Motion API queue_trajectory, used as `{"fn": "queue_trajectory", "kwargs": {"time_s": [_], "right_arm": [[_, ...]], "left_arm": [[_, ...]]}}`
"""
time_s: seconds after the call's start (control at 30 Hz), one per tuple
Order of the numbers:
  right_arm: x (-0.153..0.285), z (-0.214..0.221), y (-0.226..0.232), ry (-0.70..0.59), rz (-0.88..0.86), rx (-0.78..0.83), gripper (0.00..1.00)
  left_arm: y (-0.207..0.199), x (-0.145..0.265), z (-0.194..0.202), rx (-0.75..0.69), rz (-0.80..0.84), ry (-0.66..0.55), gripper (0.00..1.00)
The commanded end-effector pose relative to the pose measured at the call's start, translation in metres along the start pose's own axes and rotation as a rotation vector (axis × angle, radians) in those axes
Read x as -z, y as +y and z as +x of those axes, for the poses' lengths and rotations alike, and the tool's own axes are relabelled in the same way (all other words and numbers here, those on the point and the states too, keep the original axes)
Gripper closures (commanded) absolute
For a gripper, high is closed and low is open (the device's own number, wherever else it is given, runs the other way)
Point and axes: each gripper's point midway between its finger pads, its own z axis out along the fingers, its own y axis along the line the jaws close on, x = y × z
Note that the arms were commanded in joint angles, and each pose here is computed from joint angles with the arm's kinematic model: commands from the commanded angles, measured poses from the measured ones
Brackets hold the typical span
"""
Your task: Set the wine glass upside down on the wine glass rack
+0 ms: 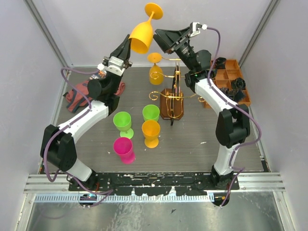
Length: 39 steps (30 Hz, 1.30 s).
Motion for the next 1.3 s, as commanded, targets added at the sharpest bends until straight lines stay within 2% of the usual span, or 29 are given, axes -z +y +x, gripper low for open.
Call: {"fn": "queue_trajectory", "kwargs": {"time_s": [0.0,0.13,0.4,0.9,1.03,1.13,1.27], "right_arm": [[-0.007,-0.023,0.067,-0.079,-0.293,-0.036,0.08],[-0.013,-0.025,0.057,-0.084,-0.3,-0.067,0.12],[-0.023,-0.027,0.056,-0.09,-0.314,-0.023,0.16],[-0.033,-0.022,0.053,-0.085,-0.311,0.022,0.33],[-0.033,-0.021,0.054,-0.078,-0.305,0.038,0.47],[-0.032,-0.019,0.053,-0.076,-0.3,0.035,0.63],[-0.032,-0.019,0.054,-0.075,-0.299,0.034,0.83]], "left_arm": [[0.01,-0.003,-0.036,-0.026,-0.026,-0.102,1.0],[0.008,-0.003,-0.036,-0.021,-0.015,-0.103,1.0],[0.0,-0.005,-0.032,-0.022,0.028,-0.091,1.0],[-0.014,-0.009,-0.024,-0.006,0.094,-0.085,1.0],[-0.013,-0.008,-0.022,-0.008,0.088,-0.079,0.99],[-0.014,-0.007,-0.021,-0.006,0.089,-0.075,0.98],[-0.015,-0.006,-0.021,-0.006,0.094,-0.073,0.91]]}}
